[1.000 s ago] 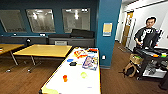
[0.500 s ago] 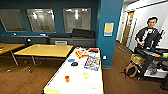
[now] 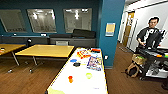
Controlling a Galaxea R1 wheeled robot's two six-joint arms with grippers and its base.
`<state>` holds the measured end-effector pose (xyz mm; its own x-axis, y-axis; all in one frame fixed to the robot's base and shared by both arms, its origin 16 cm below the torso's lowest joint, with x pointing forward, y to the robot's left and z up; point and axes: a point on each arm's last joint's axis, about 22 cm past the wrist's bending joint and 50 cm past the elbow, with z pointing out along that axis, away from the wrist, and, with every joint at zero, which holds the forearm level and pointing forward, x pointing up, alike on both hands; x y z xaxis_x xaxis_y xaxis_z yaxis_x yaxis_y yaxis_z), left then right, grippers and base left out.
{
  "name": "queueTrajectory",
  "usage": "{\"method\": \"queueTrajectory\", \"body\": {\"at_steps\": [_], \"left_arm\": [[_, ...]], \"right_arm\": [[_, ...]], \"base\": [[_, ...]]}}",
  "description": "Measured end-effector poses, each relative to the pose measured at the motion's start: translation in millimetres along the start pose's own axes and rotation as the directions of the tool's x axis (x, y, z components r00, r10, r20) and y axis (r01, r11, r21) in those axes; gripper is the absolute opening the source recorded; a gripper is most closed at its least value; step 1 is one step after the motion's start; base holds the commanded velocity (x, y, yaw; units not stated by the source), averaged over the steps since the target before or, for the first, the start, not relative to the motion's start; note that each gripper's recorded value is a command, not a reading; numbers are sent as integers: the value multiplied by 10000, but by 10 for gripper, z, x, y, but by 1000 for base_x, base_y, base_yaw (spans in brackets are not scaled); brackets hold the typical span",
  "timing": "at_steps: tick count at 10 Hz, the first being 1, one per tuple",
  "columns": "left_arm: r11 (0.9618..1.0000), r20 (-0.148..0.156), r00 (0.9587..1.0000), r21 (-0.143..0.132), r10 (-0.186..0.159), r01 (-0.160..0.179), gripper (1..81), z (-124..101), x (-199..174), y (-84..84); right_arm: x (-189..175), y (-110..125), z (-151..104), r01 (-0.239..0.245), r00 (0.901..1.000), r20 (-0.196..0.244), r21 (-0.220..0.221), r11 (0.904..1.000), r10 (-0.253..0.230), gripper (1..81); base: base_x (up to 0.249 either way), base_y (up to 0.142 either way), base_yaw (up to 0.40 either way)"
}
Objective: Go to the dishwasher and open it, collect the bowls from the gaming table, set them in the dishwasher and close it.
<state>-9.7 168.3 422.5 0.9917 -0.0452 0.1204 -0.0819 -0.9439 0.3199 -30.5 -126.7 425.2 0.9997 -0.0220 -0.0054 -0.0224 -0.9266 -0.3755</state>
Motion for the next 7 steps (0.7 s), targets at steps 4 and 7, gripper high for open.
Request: {"method": "queueTrajectory", "body": {"at_steps": [4, 7], "left_arm": [[10000, 18, 10000, 27, -1, 1, 811, -6, -12, -22], [10000, 20, 10000, 44, 2, -2, 811, -9, -15, -33]], "right_arm": [[1, 2, 0, 13, 10000, -4, -3, 10000, -13, 811], [-3, 2, 0, 24, 10000, -6, -3, 10000, -24, 811]], "base": [[0, 116, 0], [0, 117, 0]]}}
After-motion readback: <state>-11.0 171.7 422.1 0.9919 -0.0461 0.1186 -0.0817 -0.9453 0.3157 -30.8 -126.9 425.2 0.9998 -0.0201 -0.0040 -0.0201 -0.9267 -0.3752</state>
